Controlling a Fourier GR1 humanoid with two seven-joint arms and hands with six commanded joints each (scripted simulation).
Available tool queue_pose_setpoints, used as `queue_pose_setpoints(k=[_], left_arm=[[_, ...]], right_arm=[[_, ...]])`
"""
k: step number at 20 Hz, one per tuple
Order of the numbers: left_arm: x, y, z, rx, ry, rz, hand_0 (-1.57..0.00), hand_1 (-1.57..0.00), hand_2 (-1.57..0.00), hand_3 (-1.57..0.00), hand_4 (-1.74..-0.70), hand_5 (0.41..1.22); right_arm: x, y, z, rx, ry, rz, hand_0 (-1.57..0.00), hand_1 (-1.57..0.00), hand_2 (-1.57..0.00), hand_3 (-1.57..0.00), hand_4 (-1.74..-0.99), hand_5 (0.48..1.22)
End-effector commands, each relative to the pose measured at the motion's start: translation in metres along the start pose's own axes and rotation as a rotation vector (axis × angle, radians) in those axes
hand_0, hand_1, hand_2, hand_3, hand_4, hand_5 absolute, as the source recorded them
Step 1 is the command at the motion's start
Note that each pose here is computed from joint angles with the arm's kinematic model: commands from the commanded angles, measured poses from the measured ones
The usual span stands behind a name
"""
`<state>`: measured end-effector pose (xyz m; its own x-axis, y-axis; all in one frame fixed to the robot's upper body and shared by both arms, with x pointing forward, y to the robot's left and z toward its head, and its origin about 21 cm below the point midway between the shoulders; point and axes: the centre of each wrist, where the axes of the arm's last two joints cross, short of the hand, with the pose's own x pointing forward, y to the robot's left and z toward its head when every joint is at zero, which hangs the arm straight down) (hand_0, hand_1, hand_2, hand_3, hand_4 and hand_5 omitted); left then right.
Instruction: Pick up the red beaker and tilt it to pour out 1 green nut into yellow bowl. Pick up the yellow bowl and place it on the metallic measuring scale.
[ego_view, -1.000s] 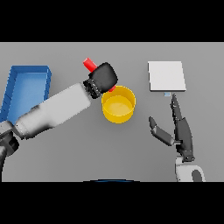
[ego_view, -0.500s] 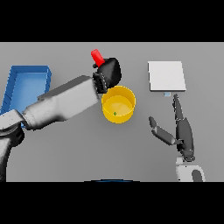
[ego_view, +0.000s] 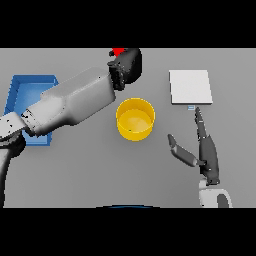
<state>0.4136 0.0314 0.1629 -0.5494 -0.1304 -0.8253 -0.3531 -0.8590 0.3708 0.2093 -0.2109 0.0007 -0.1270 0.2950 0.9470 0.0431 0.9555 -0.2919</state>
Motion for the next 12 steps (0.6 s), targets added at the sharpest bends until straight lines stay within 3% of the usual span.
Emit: queue_pose_setpoints(k=[1, 2, 4, 7, 9, 12], left_arm=[[-0.016, 0.004, 0.004, 0.018, 0.026, 0.01, -1.57, -1.57, -1.57, -1.49, -1.73, 1.221], [-0.032, 0.005, 0.009, 0.021, 0.067, 0.026, -1.57, -1.57, -1.4, -1.51, -1.68, 1.221], [-0.068, 0.009, 0.02, 0.045, 0.136, 0.074, -1.57, -1.57, -1.46, -1.04, -1.7, 1.221], [-0.112, 0.008, 0.036, 0.052, 0.272, 0.194, -1.57, -1.57, -1.51, -1.3, -1.71, 1.221], [-0.139, -0.01, 0.049, 0.047, 0.365, 0.359, -1.57, -1.57, -1.53, -1.4, -1.72, 1.221], [-0.168, -0.061, 0.071, 0.031, 0.558, 0.723, -1.57, -1.57, -1.55, -1.36, -1.73, 1.221]], right_arm=[[0.001, -0.002, -0.002, -0.007, 0.002, 0.01, 0.0, 0.0, 0.0, 0.0, -1.203, 0.592], [0.002, -0.002, -0.004, -0.007, 0.002, 0.012, 0.0, 0.0, 0.0, 0.0, -1.201, 0.592], [0.002, -0.003, -0.002, 0.003, -0.009, -0.001, 0.0, 0.0, 0.0, 0.0, -1.186, 0.596], [0.004, -0.002, -0.009, 0.01, 0.006, -0.04, 0.0, 0.0, 0.0, 0.0, -1.182, 0.593], [0.004, -0.003, -0.01, 0.015, -0.009, -0.058, 0.0, 0.0, 0.0, 0.0, -1.193, 0.597], [0.003, -0.007, -0.004, 0.016, -0.015, -0.057, 0.0, 0.0, 0.0, 0.0, -1.209, 0.593]])
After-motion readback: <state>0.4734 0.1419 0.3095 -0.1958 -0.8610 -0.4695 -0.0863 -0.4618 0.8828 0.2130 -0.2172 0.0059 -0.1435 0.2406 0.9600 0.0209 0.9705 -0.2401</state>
